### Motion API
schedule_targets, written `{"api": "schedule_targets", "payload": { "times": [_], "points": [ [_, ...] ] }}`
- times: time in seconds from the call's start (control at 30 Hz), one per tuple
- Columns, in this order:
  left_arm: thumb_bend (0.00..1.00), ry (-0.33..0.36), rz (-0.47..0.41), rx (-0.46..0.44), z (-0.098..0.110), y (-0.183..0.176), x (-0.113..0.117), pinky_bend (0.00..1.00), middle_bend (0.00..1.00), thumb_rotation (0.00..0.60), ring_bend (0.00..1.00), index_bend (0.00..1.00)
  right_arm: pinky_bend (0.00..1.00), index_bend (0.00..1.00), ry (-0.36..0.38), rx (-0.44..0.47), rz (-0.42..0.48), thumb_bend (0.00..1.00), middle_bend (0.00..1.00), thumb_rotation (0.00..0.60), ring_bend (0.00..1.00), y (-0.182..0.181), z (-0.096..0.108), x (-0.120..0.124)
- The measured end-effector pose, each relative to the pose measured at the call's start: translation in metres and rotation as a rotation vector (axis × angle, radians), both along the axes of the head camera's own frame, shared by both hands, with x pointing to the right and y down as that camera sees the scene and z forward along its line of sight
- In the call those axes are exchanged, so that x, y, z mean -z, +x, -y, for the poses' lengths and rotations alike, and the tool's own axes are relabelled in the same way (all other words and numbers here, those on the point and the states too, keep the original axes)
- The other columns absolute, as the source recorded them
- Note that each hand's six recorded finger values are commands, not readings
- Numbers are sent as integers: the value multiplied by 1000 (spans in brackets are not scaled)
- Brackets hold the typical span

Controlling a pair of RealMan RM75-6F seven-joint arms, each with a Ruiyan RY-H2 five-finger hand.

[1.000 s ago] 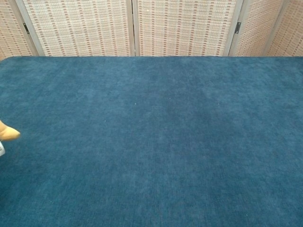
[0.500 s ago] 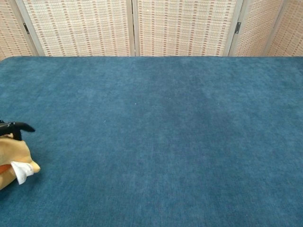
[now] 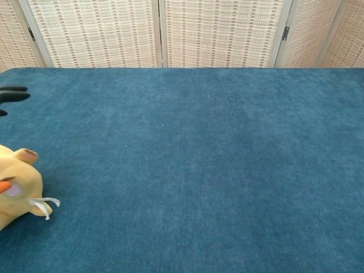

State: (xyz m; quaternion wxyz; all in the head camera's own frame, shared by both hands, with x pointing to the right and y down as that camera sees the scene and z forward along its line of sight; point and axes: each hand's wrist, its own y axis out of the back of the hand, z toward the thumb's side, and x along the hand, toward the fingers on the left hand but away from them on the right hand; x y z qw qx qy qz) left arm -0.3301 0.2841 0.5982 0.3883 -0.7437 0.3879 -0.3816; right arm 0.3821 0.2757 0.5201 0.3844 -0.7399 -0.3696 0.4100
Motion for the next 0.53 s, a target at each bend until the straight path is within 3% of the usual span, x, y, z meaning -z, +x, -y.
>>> {"api": "schedule_targets", "payload": {
  "times": [0.1,0.23,0.43,0.53],
  "points": [
    [250,21,16,50,-5,-20,26,160,0,600,0,0,0,0,5,0,2,125,0,600,0,2,0,3],
    [253,8,139,156,-25,-70,60,137,0,600,0,0,0,0,23,-5,-13,125,0,600,0,4,-1,6],
    [265,-67,344,410,-68,-143,86,138,0,600,0,0,0,0,42,-19,-63,125,0,600,0,7,-6,9],
    [266,-73,386,473,-76,-164,97,138,0,600,0,0,0,0,51,-36,-99,125,0,600,0,10,-10,11]
  ]
}}
